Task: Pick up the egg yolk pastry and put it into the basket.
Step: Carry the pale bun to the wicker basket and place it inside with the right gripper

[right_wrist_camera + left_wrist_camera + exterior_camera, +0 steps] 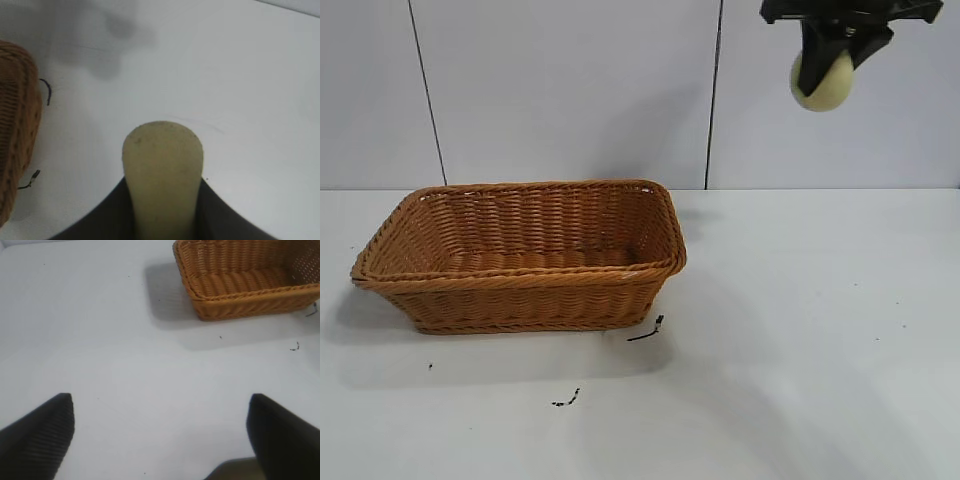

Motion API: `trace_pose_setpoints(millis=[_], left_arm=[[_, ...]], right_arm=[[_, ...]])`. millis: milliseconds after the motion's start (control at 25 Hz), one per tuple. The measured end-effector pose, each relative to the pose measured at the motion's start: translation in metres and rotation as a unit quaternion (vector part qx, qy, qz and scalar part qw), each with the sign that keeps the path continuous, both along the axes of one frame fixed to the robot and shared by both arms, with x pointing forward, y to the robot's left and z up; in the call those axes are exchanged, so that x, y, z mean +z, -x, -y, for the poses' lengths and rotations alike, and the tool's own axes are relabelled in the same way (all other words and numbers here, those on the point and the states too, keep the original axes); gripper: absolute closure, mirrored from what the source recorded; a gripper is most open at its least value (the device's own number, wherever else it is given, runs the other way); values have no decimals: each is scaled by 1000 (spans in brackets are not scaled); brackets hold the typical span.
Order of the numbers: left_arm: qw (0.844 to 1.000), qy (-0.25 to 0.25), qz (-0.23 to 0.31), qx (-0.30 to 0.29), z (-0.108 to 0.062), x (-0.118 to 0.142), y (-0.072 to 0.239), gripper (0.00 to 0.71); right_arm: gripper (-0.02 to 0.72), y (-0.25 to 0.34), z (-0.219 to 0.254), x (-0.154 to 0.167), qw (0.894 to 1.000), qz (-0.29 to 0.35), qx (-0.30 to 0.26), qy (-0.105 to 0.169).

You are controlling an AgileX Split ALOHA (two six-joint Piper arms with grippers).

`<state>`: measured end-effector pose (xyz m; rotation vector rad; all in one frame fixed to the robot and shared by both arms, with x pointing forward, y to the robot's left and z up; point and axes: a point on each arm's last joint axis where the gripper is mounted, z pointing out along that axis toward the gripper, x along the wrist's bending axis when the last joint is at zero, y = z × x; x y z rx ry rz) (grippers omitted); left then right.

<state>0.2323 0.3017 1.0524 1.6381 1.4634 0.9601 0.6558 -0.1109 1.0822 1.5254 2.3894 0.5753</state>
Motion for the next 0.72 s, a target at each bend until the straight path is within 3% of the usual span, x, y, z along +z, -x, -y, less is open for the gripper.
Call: trace_pose_setpoints(millis=[160, 400, 720], left_arm=[[1000, 0, 0, 0, 0, 0, 0, 14], [1000, 0, 0, 0, 0, 0, 0, 14], [1000, 0, 0, 0, 0, 0, 0, 14]], right_arm=[[560, 14, -54, -12, 998, 20, 52, -15], [560, 20, -116, -66, 994, 28, 107, -21], [560, 3, -139, -152, 993, 27, 116, -12]])
